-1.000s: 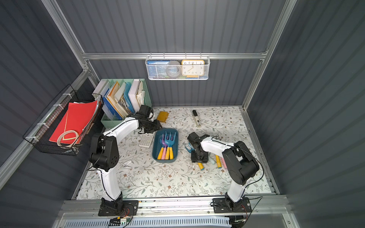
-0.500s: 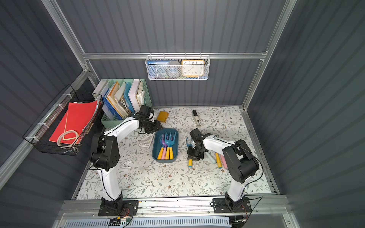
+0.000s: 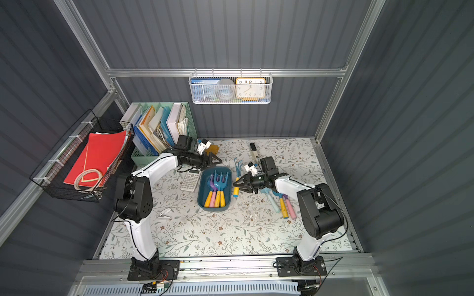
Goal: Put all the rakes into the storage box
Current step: Pick up the rake at the center of the board, then place the rake in the storage box, then pick up the rake at the center of the board.
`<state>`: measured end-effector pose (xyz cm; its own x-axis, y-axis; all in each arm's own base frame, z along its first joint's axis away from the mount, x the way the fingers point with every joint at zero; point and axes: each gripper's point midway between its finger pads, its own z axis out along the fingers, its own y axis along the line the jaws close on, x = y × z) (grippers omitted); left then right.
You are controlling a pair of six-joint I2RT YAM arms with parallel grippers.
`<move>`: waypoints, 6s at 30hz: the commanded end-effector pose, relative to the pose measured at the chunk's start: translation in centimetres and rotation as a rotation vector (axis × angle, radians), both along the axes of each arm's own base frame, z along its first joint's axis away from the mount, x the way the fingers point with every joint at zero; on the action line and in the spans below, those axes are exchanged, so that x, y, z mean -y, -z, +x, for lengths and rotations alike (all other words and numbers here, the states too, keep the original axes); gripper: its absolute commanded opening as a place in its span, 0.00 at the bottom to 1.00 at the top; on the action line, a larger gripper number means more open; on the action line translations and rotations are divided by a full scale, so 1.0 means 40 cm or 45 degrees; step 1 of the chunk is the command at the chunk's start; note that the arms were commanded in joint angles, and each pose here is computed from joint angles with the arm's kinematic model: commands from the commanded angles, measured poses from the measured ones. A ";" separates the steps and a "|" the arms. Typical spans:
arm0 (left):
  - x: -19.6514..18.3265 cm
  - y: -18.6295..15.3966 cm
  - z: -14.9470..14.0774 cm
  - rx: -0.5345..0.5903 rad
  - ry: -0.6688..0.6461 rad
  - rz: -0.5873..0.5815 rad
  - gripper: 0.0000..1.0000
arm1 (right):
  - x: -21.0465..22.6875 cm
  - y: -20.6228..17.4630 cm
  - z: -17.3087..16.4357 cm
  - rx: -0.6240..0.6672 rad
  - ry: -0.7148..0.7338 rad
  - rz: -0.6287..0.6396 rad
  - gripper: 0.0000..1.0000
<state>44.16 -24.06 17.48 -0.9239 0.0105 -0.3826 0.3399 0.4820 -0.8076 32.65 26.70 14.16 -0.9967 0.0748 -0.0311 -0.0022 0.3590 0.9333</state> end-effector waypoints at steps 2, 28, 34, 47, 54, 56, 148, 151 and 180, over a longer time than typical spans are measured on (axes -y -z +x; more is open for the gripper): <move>0.035 -0.124 -0.068 0.084 0.247 -0.292 0.75 | -0.033 -0.085 0.011 0.095 -0.045 0.154 0.13; 0.052 -0.120 -0.080 0.041 0.336 -0.392 0.57 | -0.256 -0.202 0.049 0.243 -0.351 0.288 0.16; 0.051 -0.118 -0.079 0.042 0.329 -0.385 0.00 | -0.260 -0.177 0.053 0.221 -0.346 0.239 0.17; -0.090 0.100 -0.032 -0.161 -0.142 0.389 0.00 | -0.091 -0.079 0.124 0.388 0.017 -0.452 0.53; -0.109 0.168 -0.130 -0.342 -0.082 0.650 0.00 | -0.012 -0.046 0.159 0.402 0.191 -0.602 0.52; -0.099 0.164 -0.142 -0.344 -0.065 0.648 0.00 | -0.015 -0.039 0.158 0.389 0.181 -0.595 0.52; -0.312 0.084 0.079 -0.216 -0.940 0.726 0.81 | 0.268 0.381 -0.188 -0.250 0.107 -1.420 0.28; -0.309 0.092 0.081 -0.222 -0.938 0.718 0.81 | 0.229 0.354 -0.160 -0.177 0.044 -1.344 0.13; -0.065 -0.106 0.090 0.126 -0.389 -0.132 0.82 | -0.163 -0.129 0.106 0.045 -0.199 0.378 0.00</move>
